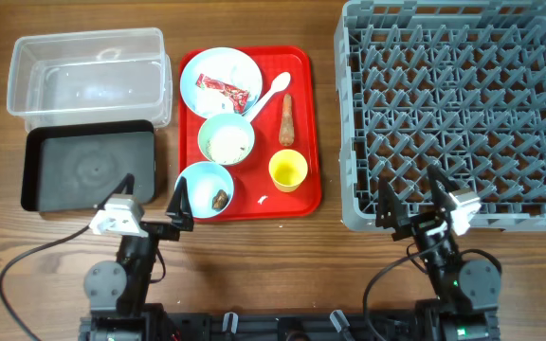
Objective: Sort waste into correct bins and load items into the dishwasher rack
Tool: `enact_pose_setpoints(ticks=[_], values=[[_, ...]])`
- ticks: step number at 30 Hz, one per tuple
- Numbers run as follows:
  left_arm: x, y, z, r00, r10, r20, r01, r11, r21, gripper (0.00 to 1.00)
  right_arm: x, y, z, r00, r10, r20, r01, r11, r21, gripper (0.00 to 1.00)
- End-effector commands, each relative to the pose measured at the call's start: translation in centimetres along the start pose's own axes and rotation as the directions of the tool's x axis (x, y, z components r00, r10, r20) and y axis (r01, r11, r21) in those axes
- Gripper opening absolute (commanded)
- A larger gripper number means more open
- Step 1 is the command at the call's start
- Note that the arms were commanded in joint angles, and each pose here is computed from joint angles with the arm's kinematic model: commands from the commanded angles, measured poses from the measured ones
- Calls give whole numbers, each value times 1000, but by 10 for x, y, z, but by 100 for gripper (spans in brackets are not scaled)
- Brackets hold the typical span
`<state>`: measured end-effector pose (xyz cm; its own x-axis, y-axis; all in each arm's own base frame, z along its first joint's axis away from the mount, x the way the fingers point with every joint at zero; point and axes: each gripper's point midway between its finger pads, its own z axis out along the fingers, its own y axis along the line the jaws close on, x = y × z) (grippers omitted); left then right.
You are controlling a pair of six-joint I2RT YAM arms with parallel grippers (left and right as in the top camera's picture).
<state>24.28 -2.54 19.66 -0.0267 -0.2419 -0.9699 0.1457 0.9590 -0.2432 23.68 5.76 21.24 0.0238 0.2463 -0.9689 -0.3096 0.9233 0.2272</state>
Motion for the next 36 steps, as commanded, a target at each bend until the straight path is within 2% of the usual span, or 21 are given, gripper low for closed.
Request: enact_pose_setpoints(ticks=[1,7,10,12,16,20,23,26,29,34,36], values=[[-44,-18,-1,999,-9,38,7,999,47,100,-45,16,-1,994,-88,67,90,995,-37,100],[-78,-24,21,997,-17,-70,18,1000,21,100,-71,22,17,995,-98,15,98,994,-43,100],[-97,-33,47,982,39,-186,-31,998,48,100,-77,22,35,995,-83,-63,81,996,-45,100],[-111,-35,66,968,33,-248,-23,999,44,100,-80,20,45,991,-76,-113,72,997,-36,100],[-132,-34,109,921,-1,-390,4,1000,6,100,-85,17,65,972,-96,-215,93,995,-26,100],[-134,-37,156,829,-35,-558,18,999,-36,100,-79,12,78,932,-54,-357,59,998,3,99],[-124,-47,191,760,-27,-649,-4,999,-47,100,-70,10,85,894,-24,-447,35,999,16,100],[-105,-68,225,712,-2,-702,-2,1000,-5,100,-58,15,90,872,-9,-490,-1,1000,-20,100],[-72,-83,249,677,21,-736,5,999,33,100,-44,22,92,845,6,-535,-48,997,-64,100],[-5,-93,273,588,34,-808,30,998,64,100,-16,16,90,771,121,-625,-141,990,17,100],[19,-88,282,558,-6,-830,45,999,23,100,-6,13,90,749,131,-649,-146,989,31,100]])
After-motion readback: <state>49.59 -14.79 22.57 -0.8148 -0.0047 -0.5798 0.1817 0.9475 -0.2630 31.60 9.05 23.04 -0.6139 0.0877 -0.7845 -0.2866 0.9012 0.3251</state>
